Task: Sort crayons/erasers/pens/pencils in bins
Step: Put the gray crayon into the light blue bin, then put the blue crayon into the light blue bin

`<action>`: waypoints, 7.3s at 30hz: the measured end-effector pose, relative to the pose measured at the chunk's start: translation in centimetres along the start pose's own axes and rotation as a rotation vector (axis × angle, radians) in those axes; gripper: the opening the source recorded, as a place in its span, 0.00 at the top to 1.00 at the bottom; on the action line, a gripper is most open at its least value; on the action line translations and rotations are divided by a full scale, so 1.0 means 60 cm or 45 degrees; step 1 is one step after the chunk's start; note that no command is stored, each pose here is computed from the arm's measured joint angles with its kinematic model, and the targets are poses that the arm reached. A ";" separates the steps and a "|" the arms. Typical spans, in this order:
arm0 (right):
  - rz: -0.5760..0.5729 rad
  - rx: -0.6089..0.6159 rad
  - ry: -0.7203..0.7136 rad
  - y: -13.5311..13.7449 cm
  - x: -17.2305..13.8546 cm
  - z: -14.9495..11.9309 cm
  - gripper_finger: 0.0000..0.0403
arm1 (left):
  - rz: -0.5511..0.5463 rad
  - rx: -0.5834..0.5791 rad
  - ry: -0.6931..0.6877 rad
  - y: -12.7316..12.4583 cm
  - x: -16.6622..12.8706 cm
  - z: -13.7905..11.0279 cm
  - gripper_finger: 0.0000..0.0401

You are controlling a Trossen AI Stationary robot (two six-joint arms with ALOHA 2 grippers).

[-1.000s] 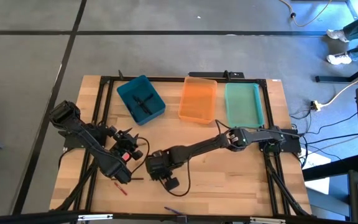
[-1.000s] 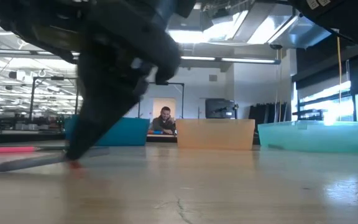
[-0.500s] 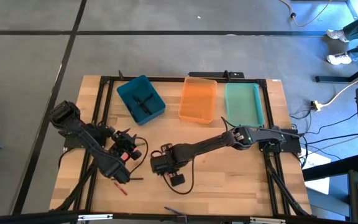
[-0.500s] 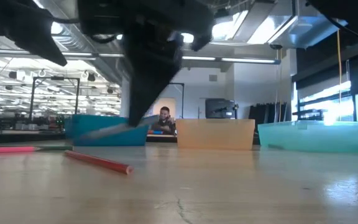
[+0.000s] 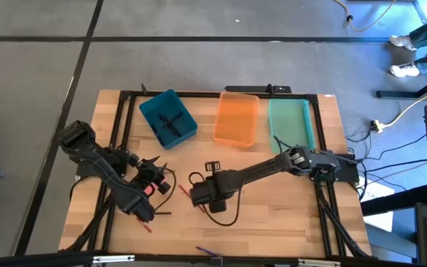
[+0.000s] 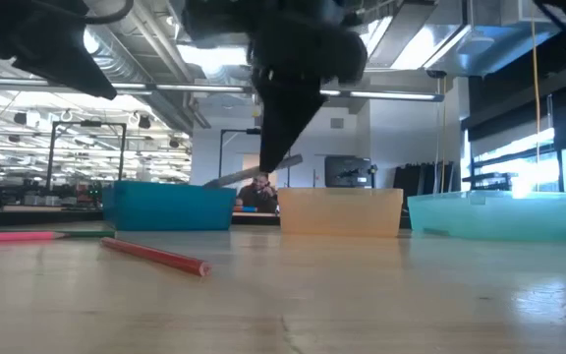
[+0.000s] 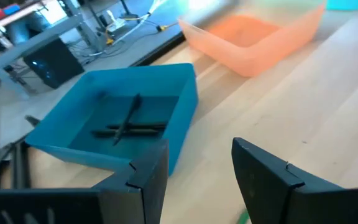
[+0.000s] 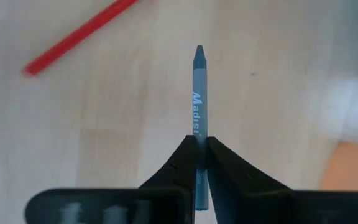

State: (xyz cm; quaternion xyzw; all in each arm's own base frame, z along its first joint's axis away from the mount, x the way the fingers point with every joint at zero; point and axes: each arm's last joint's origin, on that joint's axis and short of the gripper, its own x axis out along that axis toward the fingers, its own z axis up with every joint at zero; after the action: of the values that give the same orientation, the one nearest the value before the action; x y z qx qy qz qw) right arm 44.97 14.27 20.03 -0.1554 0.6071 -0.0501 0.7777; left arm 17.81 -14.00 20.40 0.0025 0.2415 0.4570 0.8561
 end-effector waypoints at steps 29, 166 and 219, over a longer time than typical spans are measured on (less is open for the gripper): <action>-0.625 1.340 -0.132 -0.231 -0.078 -0.509 0.93 | -0.474 0.135 0.009 -0.152 0.091 0.060 0.58; 0.265 0.508 -1.085 0.019 0.066 0.003 0.58 | -0.497 0.243 -0.158 -0.069 -0.062 0.004 0.58; 0.556 0.318 -0.622 0.201 -0.024 0.089 0.58 | -1.233 0.429 0.013 -0.042 -0.178 -0.100 0.58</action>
State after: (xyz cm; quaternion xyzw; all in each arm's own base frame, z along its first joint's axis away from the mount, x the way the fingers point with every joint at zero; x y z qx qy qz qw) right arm 48.42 27.04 18.84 0.0670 0.4111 0.0824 0.9054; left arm 12.31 -25.15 18.92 0.0260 0.2896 -0.0373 0.9561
